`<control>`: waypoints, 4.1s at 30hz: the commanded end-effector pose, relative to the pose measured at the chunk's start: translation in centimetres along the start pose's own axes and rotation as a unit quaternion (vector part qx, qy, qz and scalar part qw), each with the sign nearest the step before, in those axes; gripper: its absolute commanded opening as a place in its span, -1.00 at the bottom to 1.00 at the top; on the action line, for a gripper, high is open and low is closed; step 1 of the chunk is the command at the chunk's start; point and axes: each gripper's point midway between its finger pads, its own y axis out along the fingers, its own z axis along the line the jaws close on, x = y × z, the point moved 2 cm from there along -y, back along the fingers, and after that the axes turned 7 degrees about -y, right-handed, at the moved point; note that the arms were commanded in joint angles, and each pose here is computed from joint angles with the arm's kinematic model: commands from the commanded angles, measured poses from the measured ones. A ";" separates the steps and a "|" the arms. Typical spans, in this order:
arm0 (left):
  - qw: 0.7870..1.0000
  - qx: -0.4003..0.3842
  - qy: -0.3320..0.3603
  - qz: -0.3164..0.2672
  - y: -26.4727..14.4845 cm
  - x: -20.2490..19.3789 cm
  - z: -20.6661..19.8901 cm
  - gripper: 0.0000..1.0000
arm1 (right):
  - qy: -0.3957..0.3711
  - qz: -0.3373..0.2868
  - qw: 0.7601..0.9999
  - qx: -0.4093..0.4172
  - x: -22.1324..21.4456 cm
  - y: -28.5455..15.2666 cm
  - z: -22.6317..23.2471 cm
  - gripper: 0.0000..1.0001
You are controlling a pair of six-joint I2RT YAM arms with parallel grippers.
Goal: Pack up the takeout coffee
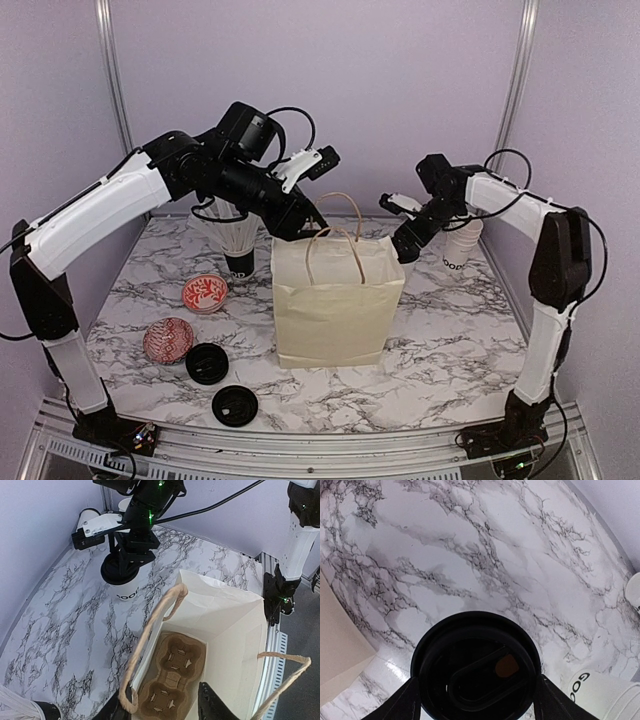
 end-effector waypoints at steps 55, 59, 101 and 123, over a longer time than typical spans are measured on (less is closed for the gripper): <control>0.996 0.034 0.053 0.058 -0.4 -1.9 1.7 0.26 | -0.270 -0.283 0.919 -0.051 3.1 -30.2 11.9 0.18; 0.995 0.021 0.047 0.080 0.2 -3.0 1.7 0.11 | -0.311 -0.321 0.894 0.011 3.0 -32.4 15.2 0.20; 0.992 0.096 0.063 0.057 0.5 -0.6 1.6 -1.00 | -0.361 -0.122 0.924 0.030 6.0 -19.2 20.1 0.03; 0.995 0.022 0.061 -0.082 -7.4 3.4 -5.5 0.23 | -0.422 -0.067 0.903 0.045 -0.5 -18.6 24.4 -0.02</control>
